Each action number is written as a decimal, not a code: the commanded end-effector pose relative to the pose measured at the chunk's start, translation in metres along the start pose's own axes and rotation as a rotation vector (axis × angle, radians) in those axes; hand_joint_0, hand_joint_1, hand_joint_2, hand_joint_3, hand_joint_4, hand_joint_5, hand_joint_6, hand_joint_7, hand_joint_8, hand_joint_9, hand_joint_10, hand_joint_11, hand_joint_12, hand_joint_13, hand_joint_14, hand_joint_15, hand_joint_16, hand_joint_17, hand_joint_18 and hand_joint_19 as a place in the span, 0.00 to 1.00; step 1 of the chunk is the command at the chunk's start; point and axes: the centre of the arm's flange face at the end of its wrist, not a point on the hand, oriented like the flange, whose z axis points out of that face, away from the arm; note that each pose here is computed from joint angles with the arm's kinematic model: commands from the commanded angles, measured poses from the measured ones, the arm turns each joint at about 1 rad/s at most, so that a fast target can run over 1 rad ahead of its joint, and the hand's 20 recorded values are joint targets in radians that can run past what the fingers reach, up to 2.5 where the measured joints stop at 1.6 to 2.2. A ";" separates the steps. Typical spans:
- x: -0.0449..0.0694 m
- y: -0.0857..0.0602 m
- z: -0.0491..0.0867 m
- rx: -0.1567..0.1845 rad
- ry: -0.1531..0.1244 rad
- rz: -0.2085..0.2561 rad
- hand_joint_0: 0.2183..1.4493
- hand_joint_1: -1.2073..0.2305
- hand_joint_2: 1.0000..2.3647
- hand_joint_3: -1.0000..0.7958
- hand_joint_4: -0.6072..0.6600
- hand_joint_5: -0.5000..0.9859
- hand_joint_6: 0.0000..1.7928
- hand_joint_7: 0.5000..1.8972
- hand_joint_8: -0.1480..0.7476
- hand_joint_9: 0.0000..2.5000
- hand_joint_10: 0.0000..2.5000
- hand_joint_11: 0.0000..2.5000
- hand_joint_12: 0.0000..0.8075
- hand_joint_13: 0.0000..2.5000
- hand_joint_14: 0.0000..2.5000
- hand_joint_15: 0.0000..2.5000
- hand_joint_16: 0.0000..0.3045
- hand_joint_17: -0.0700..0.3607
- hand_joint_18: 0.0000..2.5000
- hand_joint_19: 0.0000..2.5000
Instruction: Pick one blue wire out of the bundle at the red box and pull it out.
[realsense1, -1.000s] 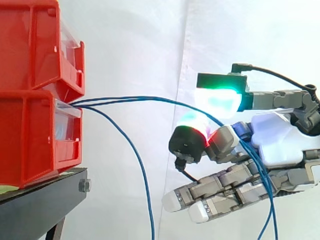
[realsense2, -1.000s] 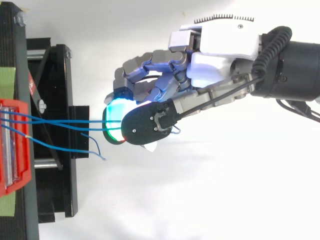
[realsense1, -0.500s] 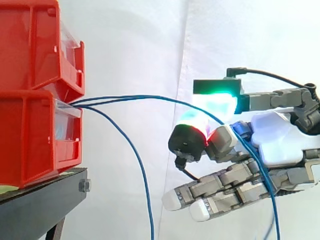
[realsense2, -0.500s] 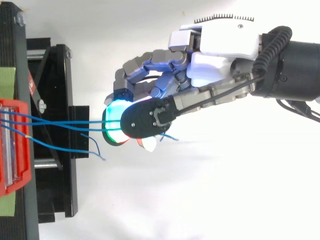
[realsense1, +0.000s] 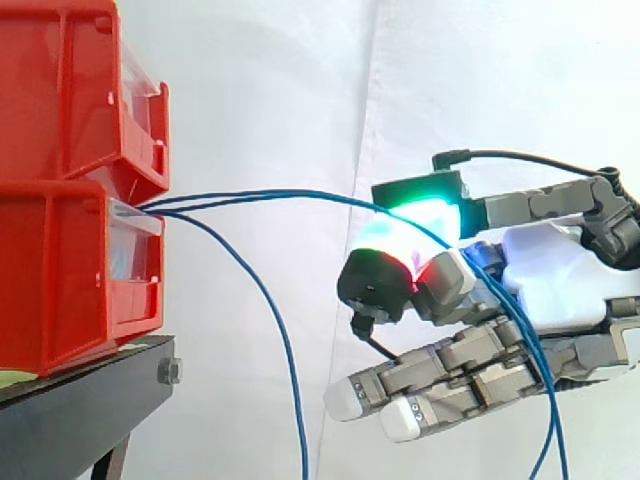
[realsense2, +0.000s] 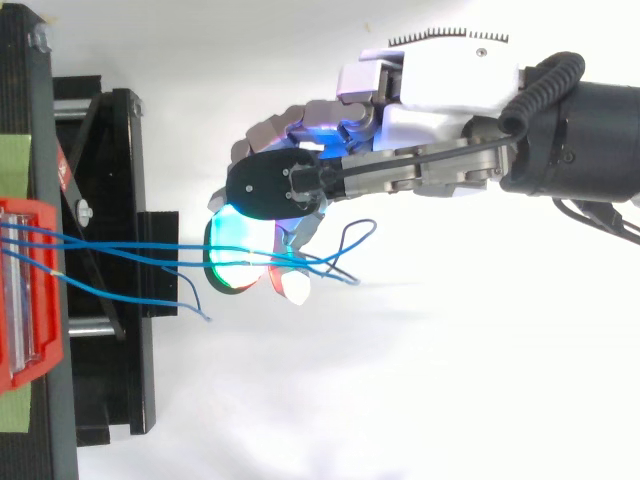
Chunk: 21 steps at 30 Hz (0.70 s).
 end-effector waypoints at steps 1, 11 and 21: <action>0.000 0.001 0.000 -0.002 0.001 0.000 0.25 0.46 0.00 0.46 0.70 0.24 0.44 0.45 0.58 0.39 0.01 0.38 0.59 0.10 0.00 0.05 0.26 0.57 0.09 0.12; 0.000 0.001 0.000 -0.005 0.002 -0.013 0.20 0.50 0.00 0.30 0.69 0.24 0.43 0.48 0.56 0.37 0.01 0.39 0.55 0.09 0.00 0.05 0.23 0.53 0.07 0.13; 0.000 0.001 0.000 -0.006 0.001 -0.014 0.19 0.33 0.00 0.28 0.70 0.24 0.45 0.51 0.56 0.37 0.01 0.40 0.55 0.11 0.00 0.04 0.23 0.54 0.09 0.11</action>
